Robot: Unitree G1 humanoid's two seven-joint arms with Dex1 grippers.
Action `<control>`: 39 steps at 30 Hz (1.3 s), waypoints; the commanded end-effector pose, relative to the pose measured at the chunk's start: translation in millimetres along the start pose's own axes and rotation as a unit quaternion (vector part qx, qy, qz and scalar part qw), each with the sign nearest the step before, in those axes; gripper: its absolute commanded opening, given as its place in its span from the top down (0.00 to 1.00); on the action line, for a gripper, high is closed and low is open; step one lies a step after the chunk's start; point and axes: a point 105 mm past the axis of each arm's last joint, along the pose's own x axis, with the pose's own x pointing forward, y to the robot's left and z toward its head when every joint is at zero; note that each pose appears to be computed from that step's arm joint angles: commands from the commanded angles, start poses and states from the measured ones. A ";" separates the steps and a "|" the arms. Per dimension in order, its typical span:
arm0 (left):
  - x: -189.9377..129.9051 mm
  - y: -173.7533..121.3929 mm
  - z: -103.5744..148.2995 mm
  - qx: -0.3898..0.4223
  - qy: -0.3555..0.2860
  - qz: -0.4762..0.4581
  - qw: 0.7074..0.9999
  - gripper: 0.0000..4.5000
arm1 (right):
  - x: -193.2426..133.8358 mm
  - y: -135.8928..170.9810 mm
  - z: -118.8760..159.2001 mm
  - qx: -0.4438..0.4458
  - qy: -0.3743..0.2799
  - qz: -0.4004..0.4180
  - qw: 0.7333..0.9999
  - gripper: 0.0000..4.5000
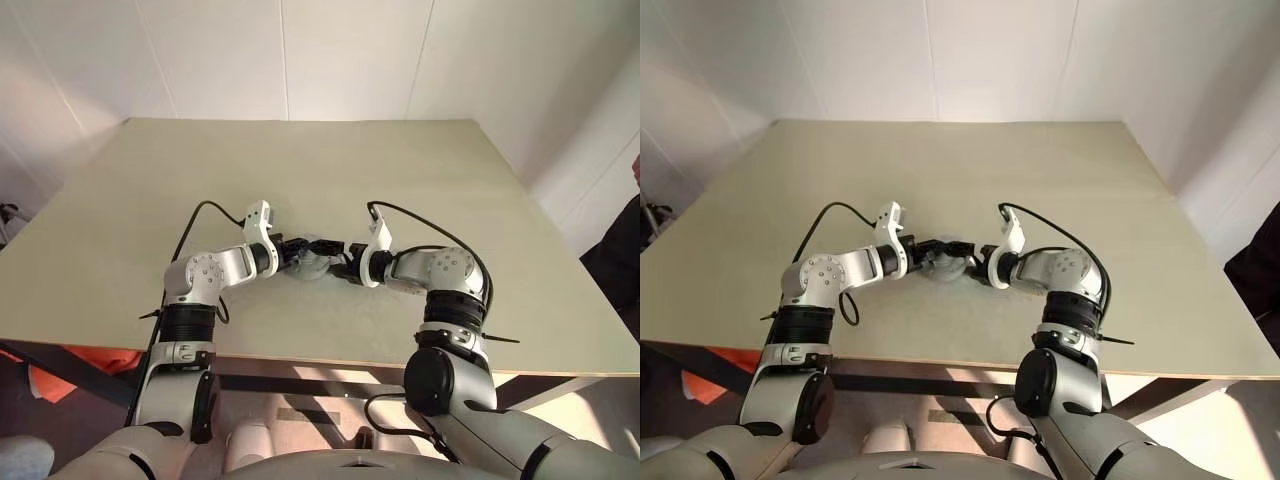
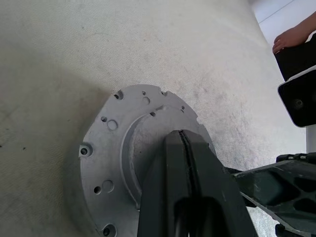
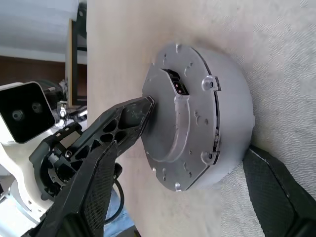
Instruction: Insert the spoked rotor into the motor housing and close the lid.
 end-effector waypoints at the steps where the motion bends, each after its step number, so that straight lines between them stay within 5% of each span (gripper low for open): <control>1: 5.9 17.1 -34.5 -0.014 0.064 0.040 0.997 1.00 | 19.1 29.0 8.9 -0.013 -0.027 0.039 0.999 0.00; 39: -25.7 48.7 -35.8 -0.047 0.014 0.084 0.995 1.00 | 39.2 56.4 6.7 -0.029 -0.010 0.092 0.995 0.00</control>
